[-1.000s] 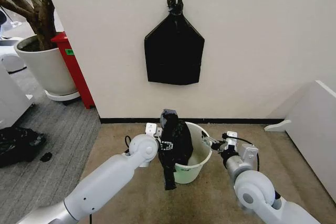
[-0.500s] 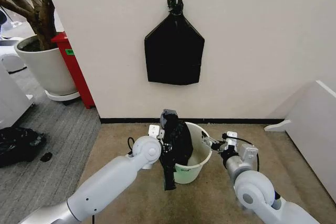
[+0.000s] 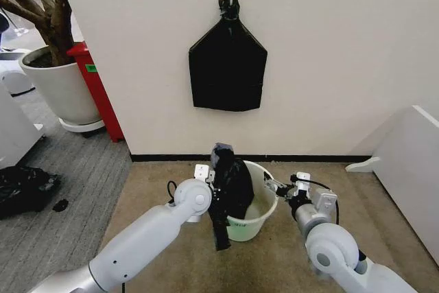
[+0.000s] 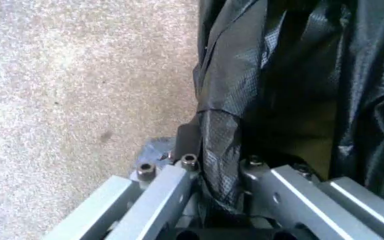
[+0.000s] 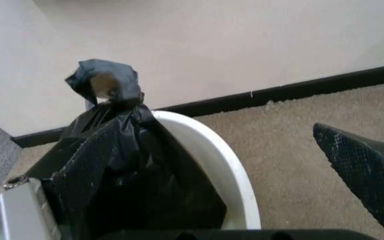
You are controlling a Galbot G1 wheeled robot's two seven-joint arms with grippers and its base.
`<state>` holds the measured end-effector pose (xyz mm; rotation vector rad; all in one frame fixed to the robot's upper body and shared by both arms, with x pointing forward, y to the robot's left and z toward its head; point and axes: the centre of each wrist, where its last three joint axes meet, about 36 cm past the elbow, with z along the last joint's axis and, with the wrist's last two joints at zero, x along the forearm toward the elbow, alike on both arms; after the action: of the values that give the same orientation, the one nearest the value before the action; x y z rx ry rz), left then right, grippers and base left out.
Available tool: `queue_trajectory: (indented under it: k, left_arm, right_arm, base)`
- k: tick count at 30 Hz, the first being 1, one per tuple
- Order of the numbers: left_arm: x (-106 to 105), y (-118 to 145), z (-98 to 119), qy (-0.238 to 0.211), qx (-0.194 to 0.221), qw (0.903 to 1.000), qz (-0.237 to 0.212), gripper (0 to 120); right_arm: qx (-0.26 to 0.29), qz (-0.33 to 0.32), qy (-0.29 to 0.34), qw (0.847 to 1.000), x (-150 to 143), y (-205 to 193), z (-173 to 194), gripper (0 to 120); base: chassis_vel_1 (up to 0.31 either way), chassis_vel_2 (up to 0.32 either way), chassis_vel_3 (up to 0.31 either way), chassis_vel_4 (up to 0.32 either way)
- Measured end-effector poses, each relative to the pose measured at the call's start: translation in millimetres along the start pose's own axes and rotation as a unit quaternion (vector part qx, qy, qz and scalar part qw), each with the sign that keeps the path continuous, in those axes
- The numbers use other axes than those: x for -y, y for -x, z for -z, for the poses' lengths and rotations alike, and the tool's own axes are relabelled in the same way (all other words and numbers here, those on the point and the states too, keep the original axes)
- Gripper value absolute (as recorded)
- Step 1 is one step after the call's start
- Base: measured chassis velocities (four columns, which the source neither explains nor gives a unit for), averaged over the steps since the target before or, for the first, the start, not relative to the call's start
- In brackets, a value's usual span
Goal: Place the garbage bag over the trash bin.
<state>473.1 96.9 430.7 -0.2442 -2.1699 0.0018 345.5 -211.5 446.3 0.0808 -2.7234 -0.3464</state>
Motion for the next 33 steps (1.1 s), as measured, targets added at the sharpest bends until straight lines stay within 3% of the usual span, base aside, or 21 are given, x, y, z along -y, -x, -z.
queue_trajectory:
  k: [12,16,18,19,21,25,26,33]
  left_arm:
    - [-10.3,-33.2,-0.1,-0.015,0.022,0.9995,0.016,0]
    - [-17.4,-54.6,2.3,-0.037,0.068,0.997,0.001,0]
    - [-24.9,-66.5,1.9,-0.045,0.112,0.9926,-0.017,0]
    - [-24.9,-66.5,1.9,-0.045,0.112,0.9926,-0.017,0]
    - [-29.2,-70.3,-0.5,-0.043,0.143,0.9887,-0.017,0]
    - [-41.0,-71.1,-11.0,-0.02,0.243,0.9698,-0.003,0]
    - [-41.0,-71.1,-11.0,-0.02,0.243,0.9698,-0.003,0]
    - [-44.8,-66.8,-19.3,0.009,0.337,0.9413,-0.015,0]
  right_arm:
    - [0.021,0.011,0.006,1.0,-8.3,-9.2,14.7,100]
    - [0.034,0.03,0.015,0.999,-18.7,-19.5,31.8,100]
    - [0.041,0.051,0.029,0.997,-28.2,-28.7,49.2,100]
    - [0.041,0.051,0.029,0.997,-28.2,-28.7,49.2,100]
    - [0.038,0.065,0.049,0.996,-34.8,-35.0,62.1,100]
    - [0.016,0.116,0.098,0.988,-48.2,-49.2,85.7,100]
    - [0.016,0.116,0.098,0.988,-48.2,-49.2,85.7,100]
    - [-0.029,0.174,0.15,0.973,-63.9,-30.2,95.4,100]
  base:
    - [0.0,0.0,0.0,0.0]
    - [0.0,0.0,0.0,0.0]
    - [0.0,0.0,0.0,0.0]
    - [0.0,0.0,0.0,0.0]
    - [0.0,0.0,0.0,0.0]
    - [0.0,0.0,0.0,0.0]
    - [0.0,0.0,0.0,0.0]
    - [0.0,0.0,0.0,0.0]
